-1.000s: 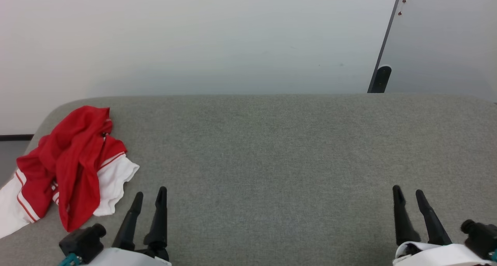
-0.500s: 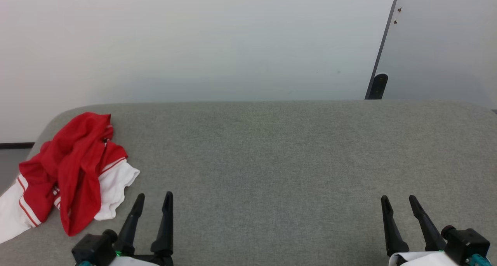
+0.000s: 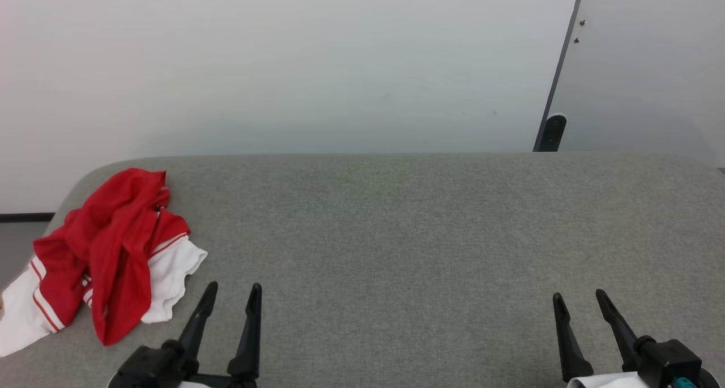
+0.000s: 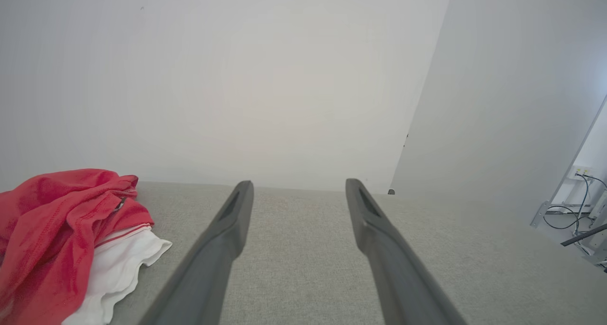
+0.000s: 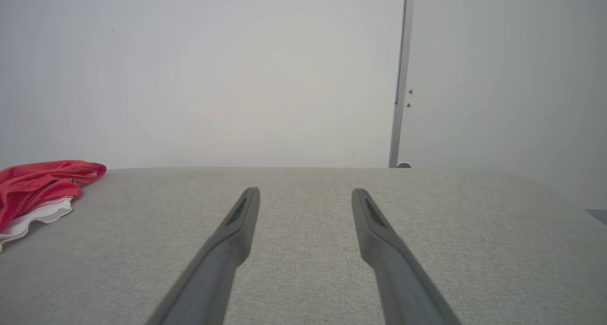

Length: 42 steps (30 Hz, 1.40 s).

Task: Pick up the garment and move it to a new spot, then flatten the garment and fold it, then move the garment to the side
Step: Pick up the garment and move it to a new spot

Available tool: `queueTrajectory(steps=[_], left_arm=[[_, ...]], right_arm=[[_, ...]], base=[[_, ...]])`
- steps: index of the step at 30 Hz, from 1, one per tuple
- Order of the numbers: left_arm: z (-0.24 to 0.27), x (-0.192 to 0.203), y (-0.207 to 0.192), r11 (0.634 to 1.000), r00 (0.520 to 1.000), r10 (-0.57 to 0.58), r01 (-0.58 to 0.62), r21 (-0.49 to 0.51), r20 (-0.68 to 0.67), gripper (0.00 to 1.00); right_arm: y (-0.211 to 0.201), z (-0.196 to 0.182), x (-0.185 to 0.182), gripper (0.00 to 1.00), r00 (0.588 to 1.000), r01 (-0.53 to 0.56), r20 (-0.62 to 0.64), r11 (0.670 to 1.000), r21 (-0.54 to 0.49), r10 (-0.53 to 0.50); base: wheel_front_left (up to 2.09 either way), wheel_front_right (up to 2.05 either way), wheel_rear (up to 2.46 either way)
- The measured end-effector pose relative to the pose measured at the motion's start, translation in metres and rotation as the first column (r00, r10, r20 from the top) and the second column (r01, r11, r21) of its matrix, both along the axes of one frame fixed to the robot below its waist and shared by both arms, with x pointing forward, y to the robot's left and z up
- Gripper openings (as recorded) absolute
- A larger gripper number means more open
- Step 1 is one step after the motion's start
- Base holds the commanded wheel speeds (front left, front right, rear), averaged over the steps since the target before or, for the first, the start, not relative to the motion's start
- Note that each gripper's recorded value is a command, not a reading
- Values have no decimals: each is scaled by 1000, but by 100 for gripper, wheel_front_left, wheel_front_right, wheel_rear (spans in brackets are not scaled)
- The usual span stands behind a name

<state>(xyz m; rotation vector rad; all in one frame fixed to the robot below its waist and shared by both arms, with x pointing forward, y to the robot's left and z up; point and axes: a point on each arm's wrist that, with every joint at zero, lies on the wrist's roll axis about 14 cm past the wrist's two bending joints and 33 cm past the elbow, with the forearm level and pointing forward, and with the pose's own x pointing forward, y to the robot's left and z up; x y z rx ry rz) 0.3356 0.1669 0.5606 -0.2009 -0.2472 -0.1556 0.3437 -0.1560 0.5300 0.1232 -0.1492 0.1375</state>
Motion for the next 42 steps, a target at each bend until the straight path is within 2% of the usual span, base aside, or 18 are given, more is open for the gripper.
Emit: queueTrajectory(steps=[8,18,24,32,38,42], left_arm=[[-2,-5,8,1000,1000,26,-26,14,0,100],[-9,-22,54,985,985,172,-171,24,-15,100],[-10,-44,90,958,958,286,-286,31,-11,100],[-13,-77,126,911,911,412,-412,23,-9,100],[-19,-95,146,880,880,474,-475,-22,-27,100],[-12,-83,153,887,888,458,-460,-43,-46,100]], right_arm=[[9,0,2,100,1000,-27,1,999,-19,27],[52,-1,9,100,988,-156,-10,987,-26,156],[92,0,10,100,962,-274,-14,961,-33,274],[143,4,10,100,909,-416,-8,909,-31,416],[162,6,10,100,884,-467,-6,883,-38,467],[164,1,11,100,881,-472,-20,881,-37,472]], base=[[0,0,0],[0,0,0],[0,0,0],[0,0,0],[0,0,0],[0,0,0]])
